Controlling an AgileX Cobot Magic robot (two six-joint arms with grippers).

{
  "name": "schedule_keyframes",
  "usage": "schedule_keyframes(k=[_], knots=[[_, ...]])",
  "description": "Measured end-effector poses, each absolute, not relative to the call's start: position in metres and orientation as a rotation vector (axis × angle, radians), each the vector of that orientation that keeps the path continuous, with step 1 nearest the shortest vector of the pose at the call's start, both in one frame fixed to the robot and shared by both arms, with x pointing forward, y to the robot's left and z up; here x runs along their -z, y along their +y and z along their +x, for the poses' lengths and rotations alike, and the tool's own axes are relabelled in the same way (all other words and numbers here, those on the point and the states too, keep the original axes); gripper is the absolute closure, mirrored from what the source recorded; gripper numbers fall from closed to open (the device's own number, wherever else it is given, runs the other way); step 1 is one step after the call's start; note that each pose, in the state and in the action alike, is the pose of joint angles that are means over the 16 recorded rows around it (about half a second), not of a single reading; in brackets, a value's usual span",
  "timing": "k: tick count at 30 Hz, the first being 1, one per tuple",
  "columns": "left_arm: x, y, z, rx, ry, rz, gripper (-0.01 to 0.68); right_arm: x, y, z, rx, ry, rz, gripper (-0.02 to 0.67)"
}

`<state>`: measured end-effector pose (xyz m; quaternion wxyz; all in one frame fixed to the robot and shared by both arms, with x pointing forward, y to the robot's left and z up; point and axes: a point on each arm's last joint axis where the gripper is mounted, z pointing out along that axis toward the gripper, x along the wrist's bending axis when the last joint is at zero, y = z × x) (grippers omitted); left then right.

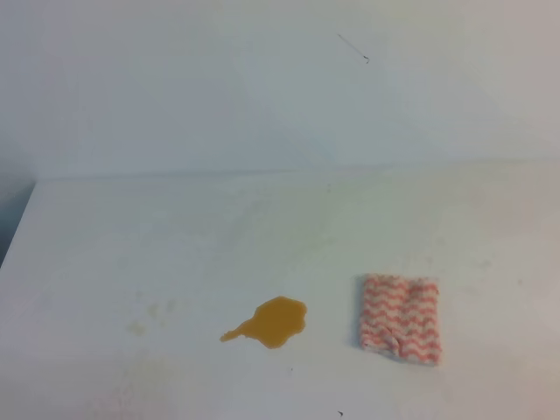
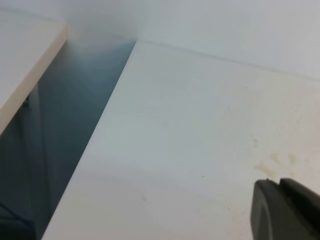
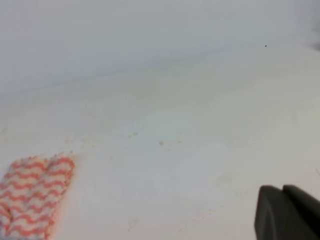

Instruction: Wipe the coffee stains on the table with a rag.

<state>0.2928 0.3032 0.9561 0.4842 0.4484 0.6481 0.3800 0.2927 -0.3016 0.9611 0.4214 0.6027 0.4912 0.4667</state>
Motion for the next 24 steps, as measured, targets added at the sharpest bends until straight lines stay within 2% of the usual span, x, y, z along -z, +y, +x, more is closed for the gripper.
schedule_keyframes(k=[24], knots=[[-0.953, 0.303, 0.293, -0.922, 1.585, 1.096, 0.674, -1.002, -0.301, 0.292, -1.451, 0.906, 1.177, 0.652]])
